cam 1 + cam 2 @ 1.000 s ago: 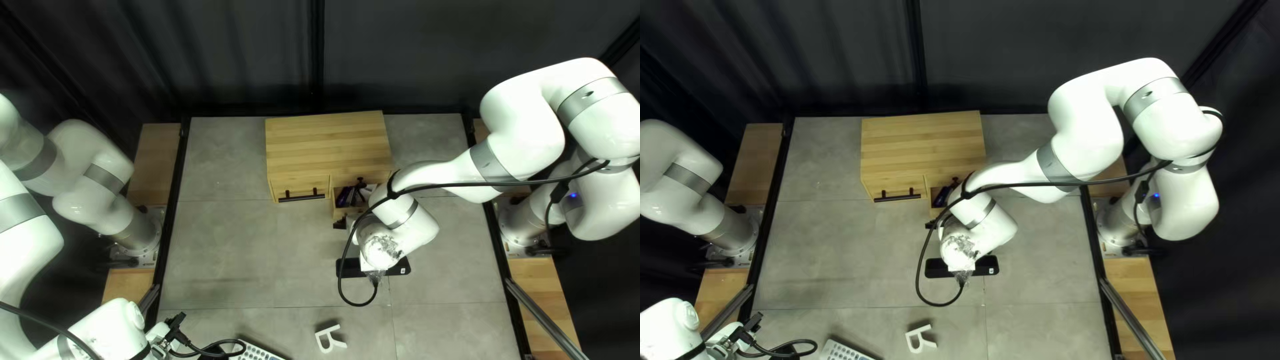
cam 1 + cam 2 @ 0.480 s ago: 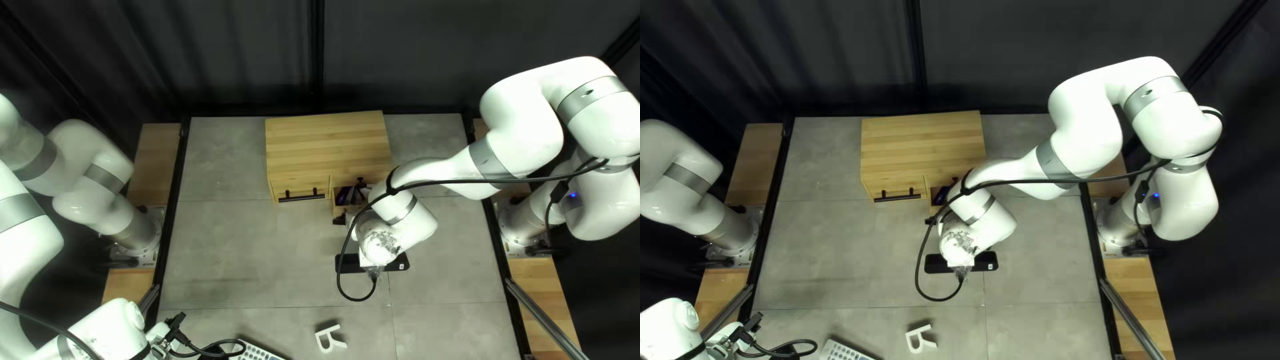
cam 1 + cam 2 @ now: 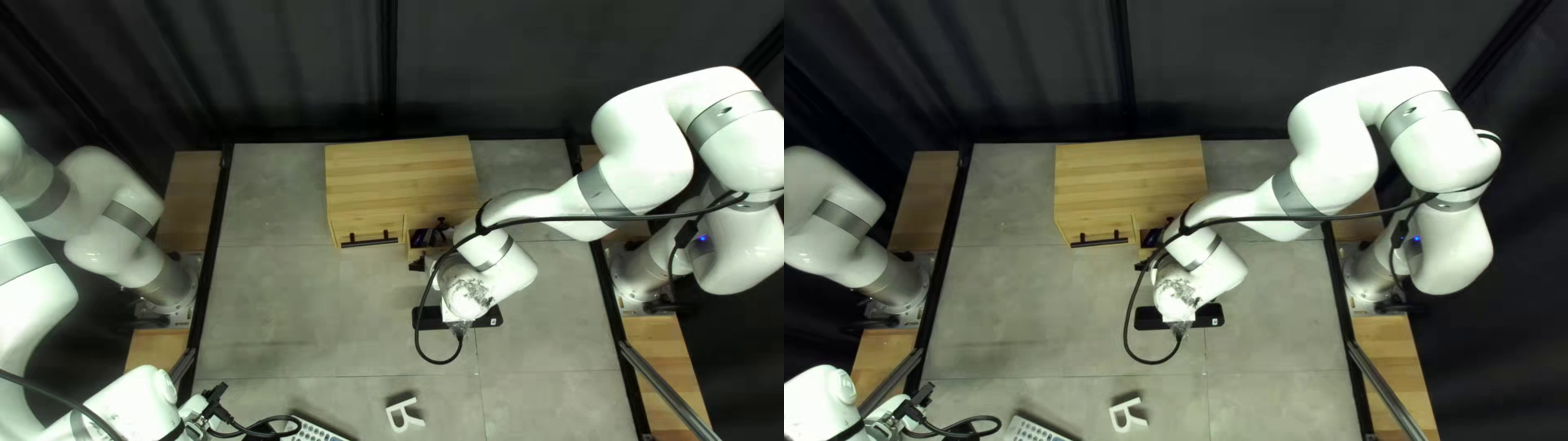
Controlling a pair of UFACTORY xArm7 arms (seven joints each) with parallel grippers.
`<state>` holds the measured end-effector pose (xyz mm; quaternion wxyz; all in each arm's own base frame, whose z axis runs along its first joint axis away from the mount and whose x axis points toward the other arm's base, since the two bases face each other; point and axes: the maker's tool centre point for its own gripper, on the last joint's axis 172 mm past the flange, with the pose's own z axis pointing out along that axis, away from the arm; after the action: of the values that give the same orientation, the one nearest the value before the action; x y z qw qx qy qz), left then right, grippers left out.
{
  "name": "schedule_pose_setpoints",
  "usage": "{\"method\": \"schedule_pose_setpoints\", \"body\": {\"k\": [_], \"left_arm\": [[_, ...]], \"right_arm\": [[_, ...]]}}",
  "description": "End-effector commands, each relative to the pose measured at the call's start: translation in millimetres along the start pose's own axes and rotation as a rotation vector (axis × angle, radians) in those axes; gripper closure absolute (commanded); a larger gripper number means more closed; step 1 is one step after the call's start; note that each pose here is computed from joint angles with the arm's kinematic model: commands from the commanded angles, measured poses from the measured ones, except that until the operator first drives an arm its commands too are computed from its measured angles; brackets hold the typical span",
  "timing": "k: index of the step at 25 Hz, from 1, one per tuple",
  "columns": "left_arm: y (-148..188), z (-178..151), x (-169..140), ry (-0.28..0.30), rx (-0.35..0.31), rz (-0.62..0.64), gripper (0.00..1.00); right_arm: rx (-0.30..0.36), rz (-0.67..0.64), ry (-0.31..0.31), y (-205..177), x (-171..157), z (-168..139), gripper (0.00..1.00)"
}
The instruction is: Open drawers and place objects into drawer and close
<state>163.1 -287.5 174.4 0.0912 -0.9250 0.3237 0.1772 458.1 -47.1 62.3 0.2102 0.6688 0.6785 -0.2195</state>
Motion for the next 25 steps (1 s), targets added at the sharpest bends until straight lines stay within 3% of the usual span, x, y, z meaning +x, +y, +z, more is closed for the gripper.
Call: {"method": "schedule_pose_setpoints", "body": {"k": [1,25], "left_arm": [[0.0,0.0,0.0,0.000,0.000,0.000,0.00],[0.0,0.0,0.0,0.000,0.000,0.000,0.00]], "right_arm": [[-0.002,0.000,-0.010,0.3,-1.2,2.8,0.00],[-0.002,0.004,-0.086,1.6,-14.5,19.4,0.00]]}}
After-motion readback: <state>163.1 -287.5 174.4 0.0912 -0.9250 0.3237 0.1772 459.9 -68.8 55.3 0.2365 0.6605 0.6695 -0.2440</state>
